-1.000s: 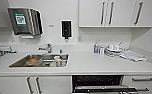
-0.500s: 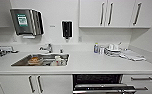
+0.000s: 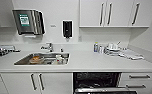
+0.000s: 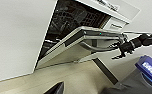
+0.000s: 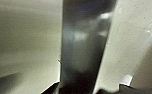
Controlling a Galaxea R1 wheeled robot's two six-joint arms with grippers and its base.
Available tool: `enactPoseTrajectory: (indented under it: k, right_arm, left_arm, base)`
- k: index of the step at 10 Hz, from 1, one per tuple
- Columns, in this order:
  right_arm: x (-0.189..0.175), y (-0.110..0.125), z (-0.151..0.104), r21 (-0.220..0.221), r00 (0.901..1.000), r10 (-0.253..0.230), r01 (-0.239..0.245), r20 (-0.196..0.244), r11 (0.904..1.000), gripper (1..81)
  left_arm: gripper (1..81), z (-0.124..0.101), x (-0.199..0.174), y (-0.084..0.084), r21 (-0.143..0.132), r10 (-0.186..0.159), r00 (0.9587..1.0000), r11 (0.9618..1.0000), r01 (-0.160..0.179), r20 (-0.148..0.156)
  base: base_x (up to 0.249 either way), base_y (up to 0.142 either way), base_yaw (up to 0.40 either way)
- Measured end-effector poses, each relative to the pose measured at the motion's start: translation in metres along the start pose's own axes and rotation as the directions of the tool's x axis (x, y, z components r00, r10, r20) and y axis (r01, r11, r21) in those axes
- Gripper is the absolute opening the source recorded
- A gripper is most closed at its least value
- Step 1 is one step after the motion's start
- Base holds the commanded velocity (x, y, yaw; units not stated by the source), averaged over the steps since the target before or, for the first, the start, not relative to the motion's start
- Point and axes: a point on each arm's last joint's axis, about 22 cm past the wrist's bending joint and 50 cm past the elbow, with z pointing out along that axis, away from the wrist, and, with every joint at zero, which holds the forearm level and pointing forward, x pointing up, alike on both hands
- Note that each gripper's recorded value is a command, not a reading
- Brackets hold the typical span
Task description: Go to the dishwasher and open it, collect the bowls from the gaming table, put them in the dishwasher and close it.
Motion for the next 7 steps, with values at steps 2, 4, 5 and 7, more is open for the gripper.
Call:
enactPoseTrajectory:
  k: [2,4,5,7]
  right_arm:
    - [0.011,0.012,0.001,-0.031,0.9995,0.020,-0.021,-0.026,0.9993,81.1]
    - [0.015,0.007,0.000,-0.015,0.9991,0.031,-0.031,-0.028,0.9994,81.1]
    - [0.016,0.007,0.000,-0.011,0.9991,0.032,-0.032,-0.028,0.9994,81.1]
    - [0.016,0.006,0.000,-0.009,0.9991,0.030,-0.031,-0.029,0.9995,81.1]
  left_arm:
    - [81.1,0.002,0.000,0.001,-0.004,-0.001,1.0000,1.0000,0.001,0.000]
    - [81.1,0.005,0.000,0.003,-0.013,-0.001,1.0000,0.9999,0.001,0.000]
    - [81.1,0.006,0.000,0.003,-0.013,-0.001,1.0000,0.9999,0.002,0.002]
    - [81.1,0.006,-0.001,0.003,-0.012,-0.001,1.0000,0.9999,0.002,0.005]
  base:
    - [-0.064,0.000,0.000]
    - [-0.064,0.000,0.000]
    - [-0.064,0.000,0.000]
    - [-0.064,0.000,0.000]
